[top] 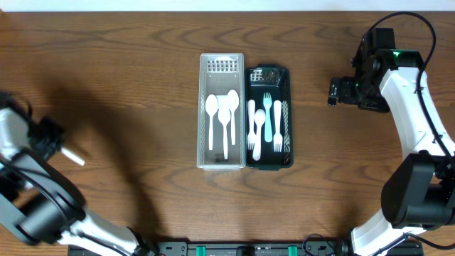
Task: Pack container
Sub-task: 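Place the spoon in the grey mesh tray and open the left gripper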
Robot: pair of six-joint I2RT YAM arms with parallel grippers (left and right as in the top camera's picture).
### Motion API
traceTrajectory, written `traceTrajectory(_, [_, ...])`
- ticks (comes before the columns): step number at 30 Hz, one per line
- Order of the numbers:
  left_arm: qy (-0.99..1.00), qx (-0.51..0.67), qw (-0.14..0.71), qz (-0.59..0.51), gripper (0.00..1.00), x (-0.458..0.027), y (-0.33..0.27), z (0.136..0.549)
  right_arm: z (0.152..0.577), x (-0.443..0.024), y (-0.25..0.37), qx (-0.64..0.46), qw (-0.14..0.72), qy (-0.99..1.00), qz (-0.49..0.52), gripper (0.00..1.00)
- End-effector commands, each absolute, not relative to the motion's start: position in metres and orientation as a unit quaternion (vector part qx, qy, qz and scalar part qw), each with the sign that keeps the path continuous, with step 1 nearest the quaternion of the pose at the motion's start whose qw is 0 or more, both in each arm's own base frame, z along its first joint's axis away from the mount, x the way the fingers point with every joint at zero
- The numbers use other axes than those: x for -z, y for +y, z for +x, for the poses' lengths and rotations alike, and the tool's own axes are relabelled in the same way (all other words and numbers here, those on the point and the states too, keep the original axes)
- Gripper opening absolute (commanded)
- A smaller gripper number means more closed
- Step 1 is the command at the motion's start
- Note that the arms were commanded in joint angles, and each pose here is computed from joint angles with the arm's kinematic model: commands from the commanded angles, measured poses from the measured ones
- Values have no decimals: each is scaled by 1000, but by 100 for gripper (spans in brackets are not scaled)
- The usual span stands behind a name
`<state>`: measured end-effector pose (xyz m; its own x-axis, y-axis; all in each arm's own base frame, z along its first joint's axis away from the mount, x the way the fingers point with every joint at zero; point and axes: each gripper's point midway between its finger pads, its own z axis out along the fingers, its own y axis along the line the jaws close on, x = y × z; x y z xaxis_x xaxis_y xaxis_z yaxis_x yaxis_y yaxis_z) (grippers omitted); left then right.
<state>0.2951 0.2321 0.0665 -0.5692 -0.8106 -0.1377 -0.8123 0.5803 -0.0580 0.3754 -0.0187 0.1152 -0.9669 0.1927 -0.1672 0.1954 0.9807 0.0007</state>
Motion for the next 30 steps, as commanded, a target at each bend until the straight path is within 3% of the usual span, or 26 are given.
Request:
traceTrajectory(1, [907, -6, 163, -388, 6, -137, 182, 329, 375, -113, -21, 13, 81, 991, 106, 99])
traceTrajectory(7, [950, 32, 242, -194, 6, -199, 40, 361, 375, -113, -21, 13, 82, 991, 106, 99])
traceTrajectory(15, [963, 79, 251, 61, 6, -202, -123, 353, 378, -113, -21, 14, 87, 991, 100, 99])
traceTrajectory(22, [968, 82, 207, 118, 6, -163, -176, 348, 378, -113, -21, 14, 88, 992, 94, 99])
traceTrajectory(30, [983, 56, 126, 119, 6, -99, -184, 347, 378, -113, -21, 14, 88, 992, 94, 99])
